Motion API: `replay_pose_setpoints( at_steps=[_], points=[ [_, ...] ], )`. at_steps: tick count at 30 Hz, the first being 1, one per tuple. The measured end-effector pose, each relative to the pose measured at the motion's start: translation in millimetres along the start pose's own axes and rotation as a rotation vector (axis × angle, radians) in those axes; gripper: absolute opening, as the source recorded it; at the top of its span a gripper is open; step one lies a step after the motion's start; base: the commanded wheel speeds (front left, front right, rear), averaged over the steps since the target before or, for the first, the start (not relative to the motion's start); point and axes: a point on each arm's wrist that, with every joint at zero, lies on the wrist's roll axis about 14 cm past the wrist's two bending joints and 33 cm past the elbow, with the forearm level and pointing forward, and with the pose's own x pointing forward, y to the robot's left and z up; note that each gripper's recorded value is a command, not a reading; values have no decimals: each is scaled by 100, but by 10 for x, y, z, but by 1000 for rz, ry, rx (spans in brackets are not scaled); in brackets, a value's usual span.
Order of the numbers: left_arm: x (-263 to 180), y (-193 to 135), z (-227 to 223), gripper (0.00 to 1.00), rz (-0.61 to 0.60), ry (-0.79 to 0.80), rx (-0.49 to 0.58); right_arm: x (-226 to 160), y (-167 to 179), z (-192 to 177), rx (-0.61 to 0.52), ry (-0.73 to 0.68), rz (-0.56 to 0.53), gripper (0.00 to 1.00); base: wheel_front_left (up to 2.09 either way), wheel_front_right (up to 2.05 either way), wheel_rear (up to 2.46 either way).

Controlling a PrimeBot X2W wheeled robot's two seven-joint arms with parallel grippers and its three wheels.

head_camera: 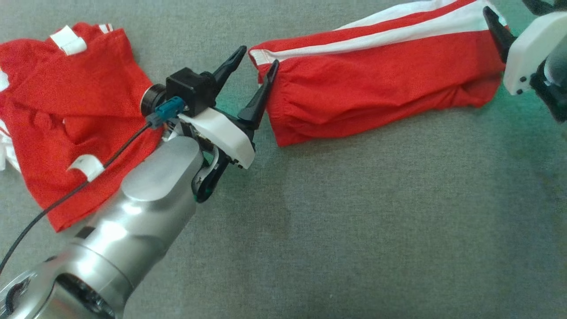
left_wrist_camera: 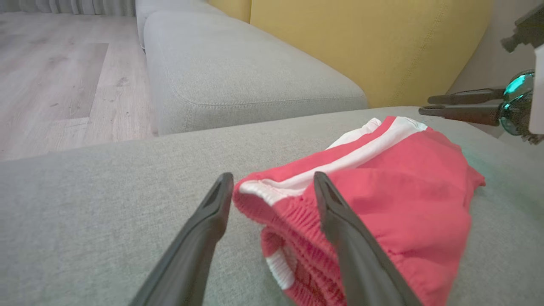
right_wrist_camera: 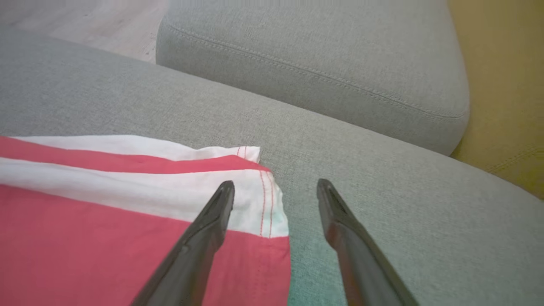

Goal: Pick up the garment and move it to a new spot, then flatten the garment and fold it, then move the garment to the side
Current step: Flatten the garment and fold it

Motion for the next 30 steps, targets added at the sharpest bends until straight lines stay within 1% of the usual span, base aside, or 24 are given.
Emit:
replay_pose_setpoints(
  at_steps=[4, 9, 13, 18, 20, 23, 27, 30],
  points=[
    [-43, 31, 201, 100, 24, -49, 11, -117, -93, 142, 26, -81, -35, 100, 0, 0, 0],
    [-231, 125, 553, 100, 93, -164, 0, -378, -153, 569, 54, -284, -64, 100, 0, 0, 0],
    [-471, 136, 744, 100, 140, -242, 5, -661, -88, 811, 117, -450, -66, 100, 0, 0, 0],
    [-788, 90, 951, 100, 193, -338, 3, -1023, 45, 946, 201, -603, -66, 100, 0, 0, 0],
    [-914, 76, 994, 100, 216, -369, -14, -1137, 148, 952, 233, -638, -57, 100, 0, 0, 0],
    [-1082, 20, 981, 100, 234, -393, -26, -1254, 346, 840, 264, -649, -42, 100, 0, 0, 0],
    [-1278, -42, 850, 100, 265, -389, -24, -1377, 538, 555, 347, -636, -46, 100, 0, 0, 0],
    [-1385, -85, 669, 100, 282, -359, -18, -1435, 657, 300, 396, -611, -59, 100, 0, 0, 0]
  ],
)
